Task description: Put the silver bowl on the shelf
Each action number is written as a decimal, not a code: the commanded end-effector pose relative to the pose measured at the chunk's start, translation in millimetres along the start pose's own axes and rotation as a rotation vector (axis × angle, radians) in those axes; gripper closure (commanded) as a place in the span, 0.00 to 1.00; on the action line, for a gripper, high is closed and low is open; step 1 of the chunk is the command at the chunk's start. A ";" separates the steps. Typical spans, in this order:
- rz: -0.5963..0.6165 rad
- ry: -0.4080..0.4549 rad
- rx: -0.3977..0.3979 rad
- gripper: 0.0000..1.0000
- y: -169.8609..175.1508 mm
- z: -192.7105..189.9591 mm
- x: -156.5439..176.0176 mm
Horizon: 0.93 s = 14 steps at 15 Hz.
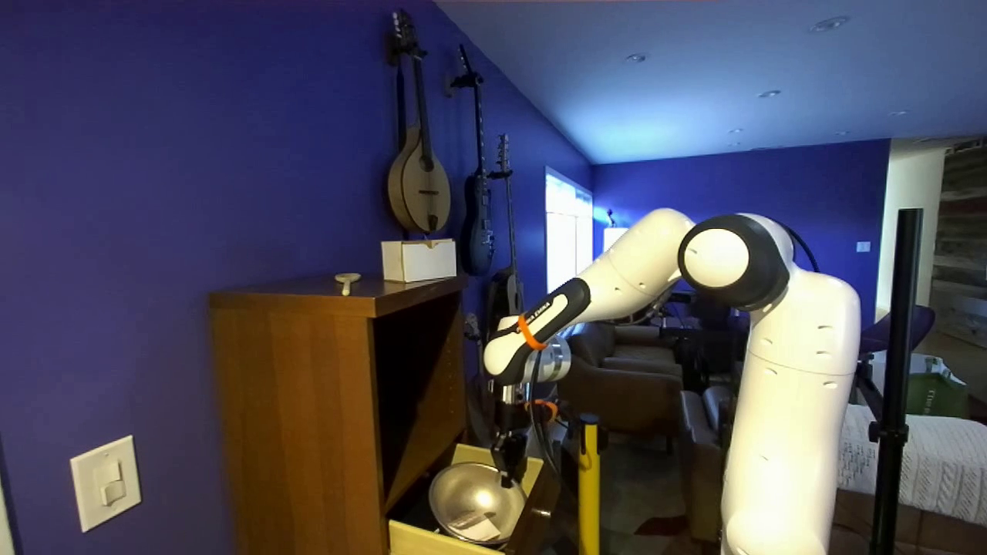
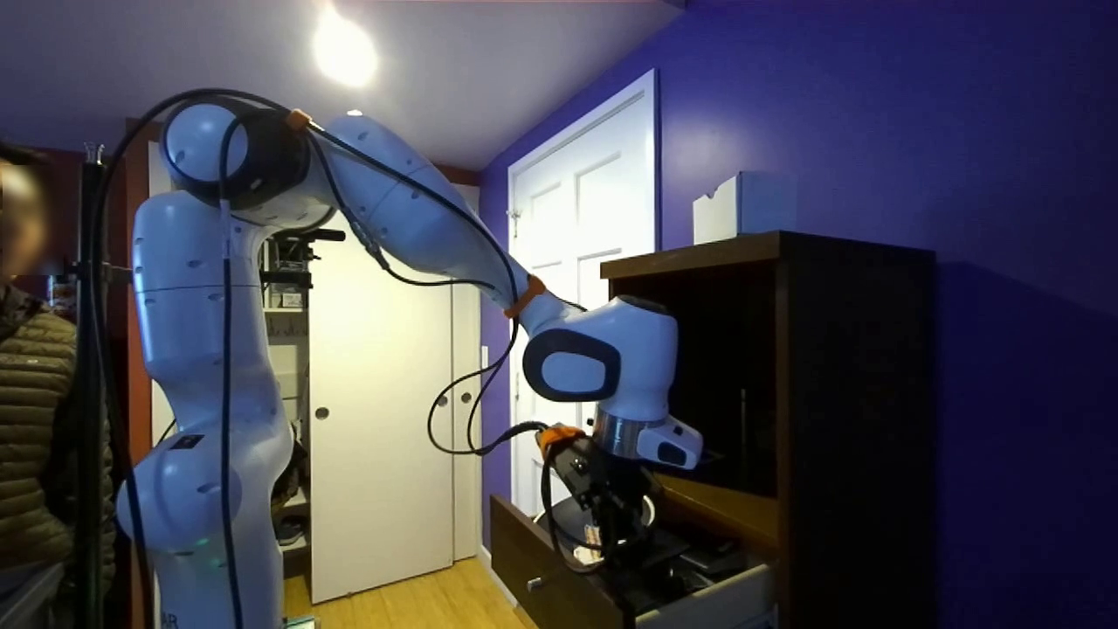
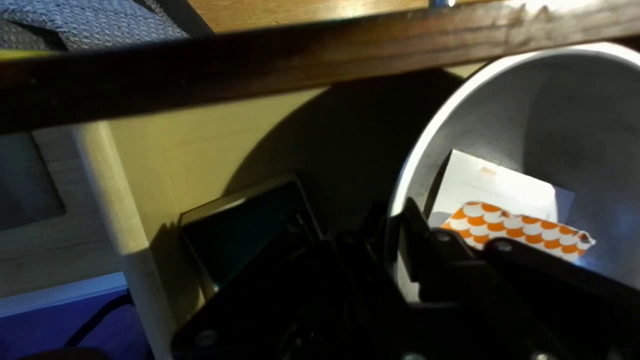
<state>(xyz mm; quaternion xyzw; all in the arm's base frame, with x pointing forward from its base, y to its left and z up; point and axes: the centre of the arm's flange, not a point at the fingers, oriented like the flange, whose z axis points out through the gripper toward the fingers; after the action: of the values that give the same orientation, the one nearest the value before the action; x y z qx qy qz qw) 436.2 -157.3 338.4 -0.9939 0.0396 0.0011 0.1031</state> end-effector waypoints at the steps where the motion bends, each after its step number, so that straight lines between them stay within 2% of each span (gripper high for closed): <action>1: 0.023 0.013 0.036 0.98 -7.9 -7.8 1.1; 14: 0.242 0.136 0.190 0.98 -3.9 -33.2 12.3</action>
<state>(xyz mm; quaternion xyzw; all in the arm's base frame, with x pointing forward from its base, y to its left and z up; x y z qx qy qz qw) 446.9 -159.4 355.2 -0.9743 0.1412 -0.0395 0.1708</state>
